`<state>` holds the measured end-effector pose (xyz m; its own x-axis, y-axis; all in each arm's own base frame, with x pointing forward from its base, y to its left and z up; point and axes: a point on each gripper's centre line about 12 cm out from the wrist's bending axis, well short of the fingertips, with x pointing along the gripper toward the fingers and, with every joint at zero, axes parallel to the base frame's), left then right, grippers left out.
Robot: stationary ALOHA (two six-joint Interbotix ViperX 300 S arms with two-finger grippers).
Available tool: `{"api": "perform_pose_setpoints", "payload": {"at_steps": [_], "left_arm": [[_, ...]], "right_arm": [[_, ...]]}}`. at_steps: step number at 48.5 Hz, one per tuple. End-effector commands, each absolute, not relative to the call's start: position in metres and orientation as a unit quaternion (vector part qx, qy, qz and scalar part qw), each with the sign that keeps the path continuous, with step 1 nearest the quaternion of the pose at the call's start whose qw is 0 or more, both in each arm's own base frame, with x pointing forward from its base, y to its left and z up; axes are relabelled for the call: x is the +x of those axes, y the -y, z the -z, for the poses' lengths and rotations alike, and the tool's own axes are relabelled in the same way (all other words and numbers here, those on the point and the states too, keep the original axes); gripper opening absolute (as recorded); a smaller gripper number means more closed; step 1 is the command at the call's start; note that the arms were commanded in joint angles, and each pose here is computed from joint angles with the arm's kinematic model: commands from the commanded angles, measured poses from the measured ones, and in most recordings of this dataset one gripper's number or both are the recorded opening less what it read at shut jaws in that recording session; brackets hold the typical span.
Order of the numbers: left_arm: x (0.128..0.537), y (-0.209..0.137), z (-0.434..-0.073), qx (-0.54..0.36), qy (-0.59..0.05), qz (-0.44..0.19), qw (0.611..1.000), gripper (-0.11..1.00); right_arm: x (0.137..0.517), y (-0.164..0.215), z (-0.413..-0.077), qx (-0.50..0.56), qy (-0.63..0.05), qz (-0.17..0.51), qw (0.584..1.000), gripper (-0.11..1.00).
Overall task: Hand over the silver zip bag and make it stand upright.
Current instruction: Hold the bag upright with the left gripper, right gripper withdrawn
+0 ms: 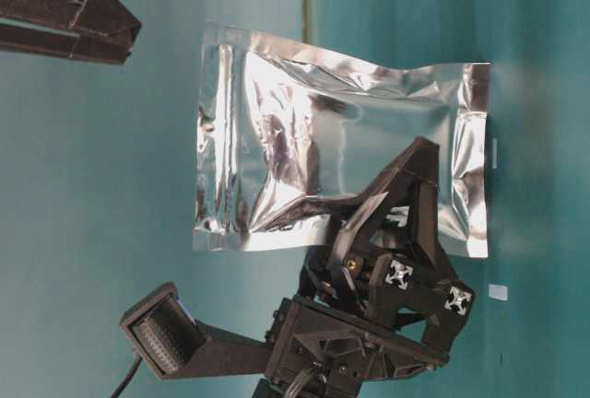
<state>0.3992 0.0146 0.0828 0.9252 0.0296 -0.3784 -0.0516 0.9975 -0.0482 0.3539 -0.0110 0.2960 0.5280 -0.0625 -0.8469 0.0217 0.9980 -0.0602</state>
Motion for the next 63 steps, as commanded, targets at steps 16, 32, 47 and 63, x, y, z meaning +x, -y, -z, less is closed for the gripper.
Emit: {"api": "perform_pose_setpoints", "payload": {"at_steps": [16,32,47,63], "left_arm": [[0.3986,-0.0122,-0.0828,-0.028,-0.195,-0.018,0.98,0.27],[0.3985,-0.012,-0.0827,-0.028,-0.196,-0.017,0.98,0.27],[0.399,-0.012,-0.083,-0.028,-0.195,-0.017,0.98,0.27],[0.399,-0.012,-0.083,-0.028,-0.195,-0.017,0.98,0.27]], "right_arm": [[0.3509,0.0091,-0.3062,-0.018,-0.47,0.024,0.882,0.86],[0.3515,0.0086,-0.3066,-0.018,-0.467,0.023,0.884,0.86],[0.3518,0.0087,-0.3068,-0.019,-0.465,0.023,0.885,0.86],[0.3525,0.0091,-0.3073,-0.017,-0.462,0.024,0.886,0.86]]}}
